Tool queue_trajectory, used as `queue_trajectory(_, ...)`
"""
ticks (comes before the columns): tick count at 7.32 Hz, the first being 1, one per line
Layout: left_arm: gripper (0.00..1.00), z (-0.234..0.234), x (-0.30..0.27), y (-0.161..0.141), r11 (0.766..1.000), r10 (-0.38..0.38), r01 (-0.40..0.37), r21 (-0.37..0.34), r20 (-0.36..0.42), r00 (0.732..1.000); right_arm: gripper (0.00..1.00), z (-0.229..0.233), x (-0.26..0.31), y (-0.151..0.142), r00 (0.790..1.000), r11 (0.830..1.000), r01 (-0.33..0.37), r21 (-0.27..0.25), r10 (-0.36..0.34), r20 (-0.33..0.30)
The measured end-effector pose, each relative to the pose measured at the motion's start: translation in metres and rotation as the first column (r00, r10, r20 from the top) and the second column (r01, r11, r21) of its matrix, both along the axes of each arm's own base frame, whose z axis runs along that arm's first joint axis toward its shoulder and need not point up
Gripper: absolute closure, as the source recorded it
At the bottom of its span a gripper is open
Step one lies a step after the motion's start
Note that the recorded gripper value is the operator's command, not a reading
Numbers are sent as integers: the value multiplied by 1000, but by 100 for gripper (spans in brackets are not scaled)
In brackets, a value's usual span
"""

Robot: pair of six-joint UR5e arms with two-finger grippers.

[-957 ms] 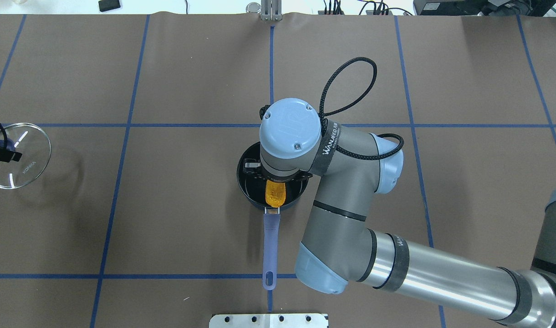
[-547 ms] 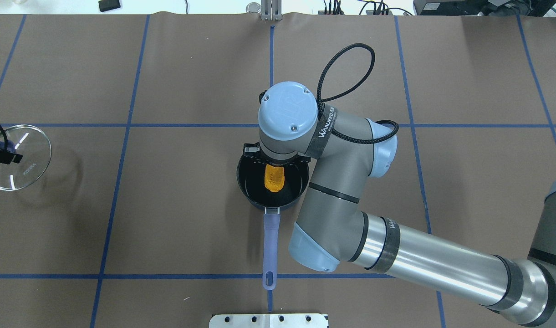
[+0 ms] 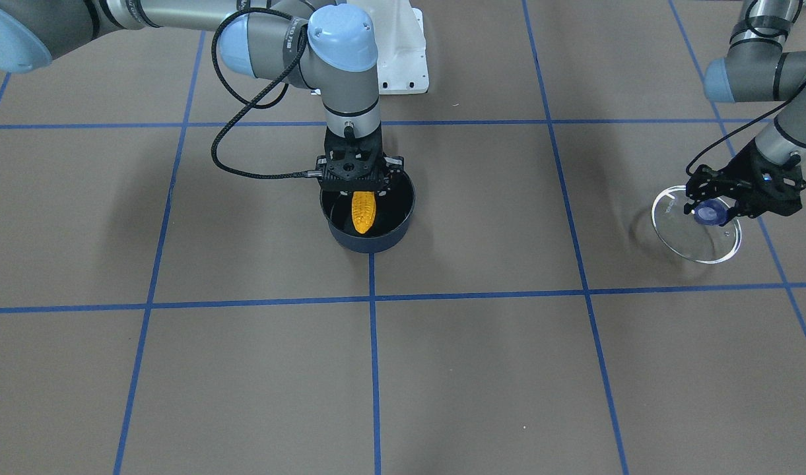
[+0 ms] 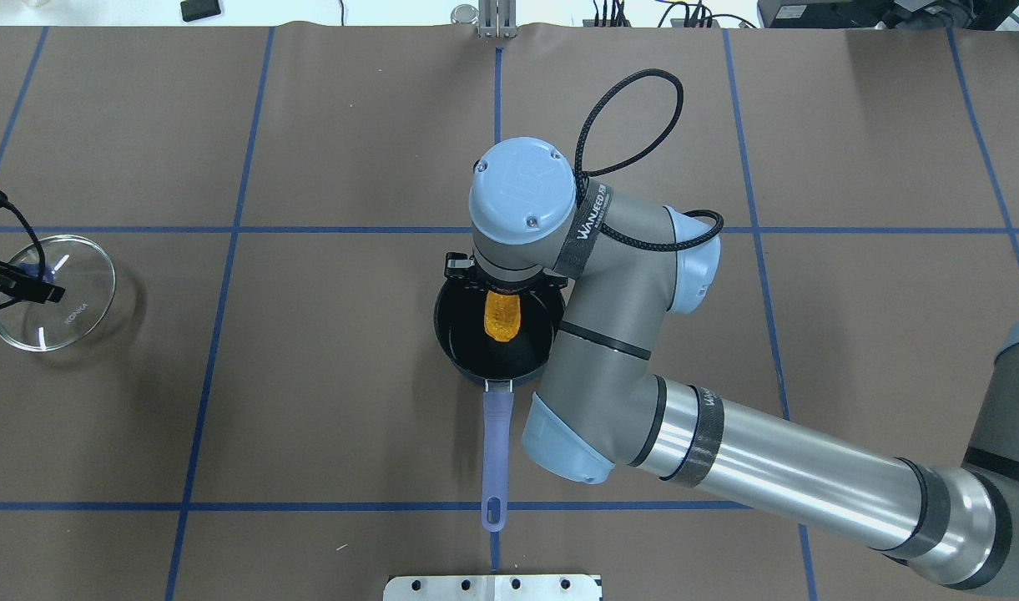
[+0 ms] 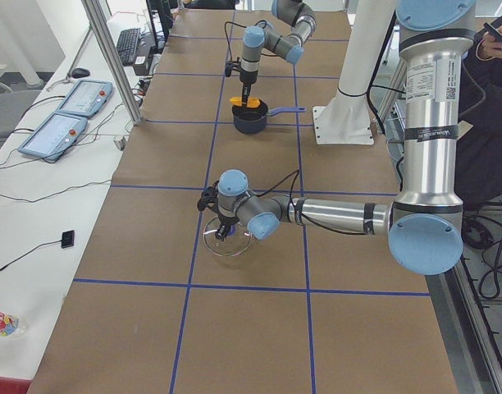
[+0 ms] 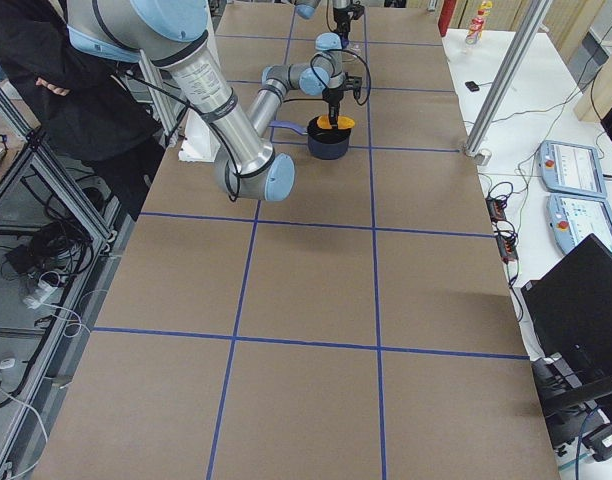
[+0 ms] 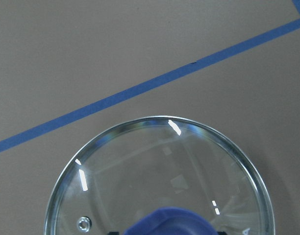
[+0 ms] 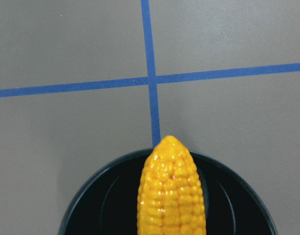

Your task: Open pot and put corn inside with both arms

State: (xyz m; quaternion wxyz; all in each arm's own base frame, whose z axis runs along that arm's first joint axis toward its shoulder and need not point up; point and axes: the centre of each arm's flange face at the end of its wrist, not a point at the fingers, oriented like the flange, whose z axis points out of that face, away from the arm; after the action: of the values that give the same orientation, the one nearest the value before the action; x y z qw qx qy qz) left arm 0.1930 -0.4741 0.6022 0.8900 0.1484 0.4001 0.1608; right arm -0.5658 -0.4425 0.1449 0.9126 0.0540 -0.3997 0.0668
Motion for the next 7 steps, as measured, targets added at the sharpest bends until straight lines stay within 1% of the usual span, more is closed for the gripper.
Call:
queue_trajectory(1, 44, 3, 7, -3, 1000, 8, -8, -5, 3, 1000, 52, 0, -1, 0, 1000, 1000, 0, -1, 0, 0)
queue_trajectory(2, 43, 6, 11, -4, 1000, 13, -13, -8, 5, 1000, 35, -1, -1, 0, 1000, 1000, 0, -1, 0, 1)
queue_trajectory(4, 42, 7, 14, -5, 1000, 18, -18, -10, 6, 1000, 18, -2, -1, 0, 1000, 1000, -2, -1, 2, 2)
queue_trajectory(5, 40, 7, 15, -5, 1000, 20, -20, -9, 6, 1000, 0, -2, -2, 0, 1000, 1000, -4, 1, 4, 0)
queue_trajectory(7, 24, 6, 16, -5, 1000, 21, -21, -9, 6, 1000, 0, -2, -2, 0, 1000, 1000, -13, 12, 13, -5)
